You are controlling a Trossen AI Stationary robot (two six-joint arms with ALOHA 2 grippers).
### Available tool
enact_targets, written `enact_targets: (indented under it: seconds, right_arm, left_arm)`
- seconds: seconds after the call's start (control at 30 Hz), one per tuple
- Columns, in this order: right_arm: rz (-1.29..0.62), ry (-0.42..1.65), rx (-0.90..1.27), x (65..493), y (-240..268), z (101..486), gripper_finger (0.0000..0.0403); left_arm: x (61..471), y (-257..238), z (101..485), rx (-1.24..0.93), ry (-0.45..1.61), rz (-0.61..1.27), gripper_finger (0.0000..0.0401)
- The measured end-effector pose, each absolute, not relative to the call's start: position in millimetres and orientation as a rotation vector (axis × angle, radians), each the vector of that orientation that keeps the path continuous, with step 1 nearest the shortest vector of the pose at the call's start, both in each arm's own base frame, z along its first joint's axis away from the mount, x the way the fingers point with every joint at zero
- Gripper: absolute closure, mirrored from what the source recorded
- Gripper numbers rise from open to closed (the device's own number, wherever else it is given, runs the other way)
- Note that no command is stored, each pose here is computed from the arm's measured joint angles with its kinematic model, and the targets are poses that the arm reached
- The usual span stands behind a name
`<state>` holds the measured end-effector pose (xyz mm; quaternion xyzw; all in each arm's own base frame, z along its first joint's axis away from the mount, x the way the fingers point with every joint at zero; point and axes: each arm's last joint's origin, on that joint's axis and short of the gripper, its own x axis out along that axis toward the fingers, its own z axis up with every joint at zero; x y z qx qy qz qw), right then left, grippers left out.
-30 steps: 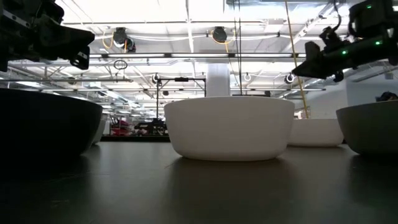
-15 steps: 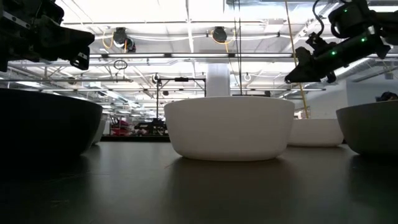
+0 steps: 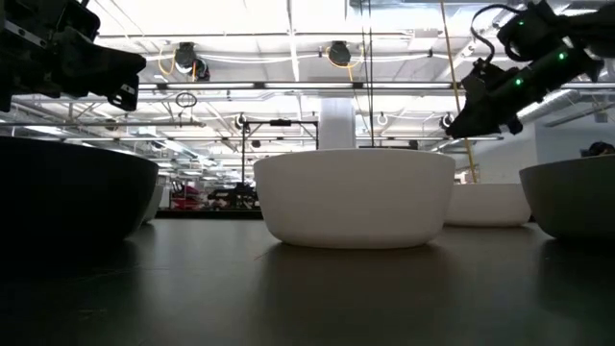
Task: Nest bowls inside each other
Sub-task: Stack the top right white bowl on the top middle white bowl
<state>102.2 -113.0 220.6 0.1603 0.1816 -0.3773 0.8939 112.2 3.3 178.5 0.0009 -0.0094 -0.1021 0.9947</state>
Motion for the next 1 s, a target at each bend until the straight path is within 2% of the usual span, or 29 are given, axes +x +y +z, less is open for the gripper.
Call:
enact_targets:
  seconds: [0.27,0.53,0.63,0.9,1.0]
  right_arm:
    - [-0.762,0.622,0.400,108,-119,248,0.0288]
    - [-0.760,0.834,0.468,112,-134,236,0.0286]
    - [-0.761,0.876,0.486,113,-140,233,0.0267]
    - [-0.758,0.992,0.552,115,-150,225,0.0179]
    - [-0.749,1.019,0.561,115,-151,221,0.0162]
  left_arm:
    - [112,3,179,0.006,-0.020,-0.204,0.0375]
    - [112,3,178,0.005,-0.014,-0.204,0.0375]
    - [112,3,177,0.007,-0.007,-0.204,0.0375]
    - [112,3,176,0.015,0.007,-0.204,0.0375]
    - [112,3,176,0.016,0.008,-0.204,0.0375]
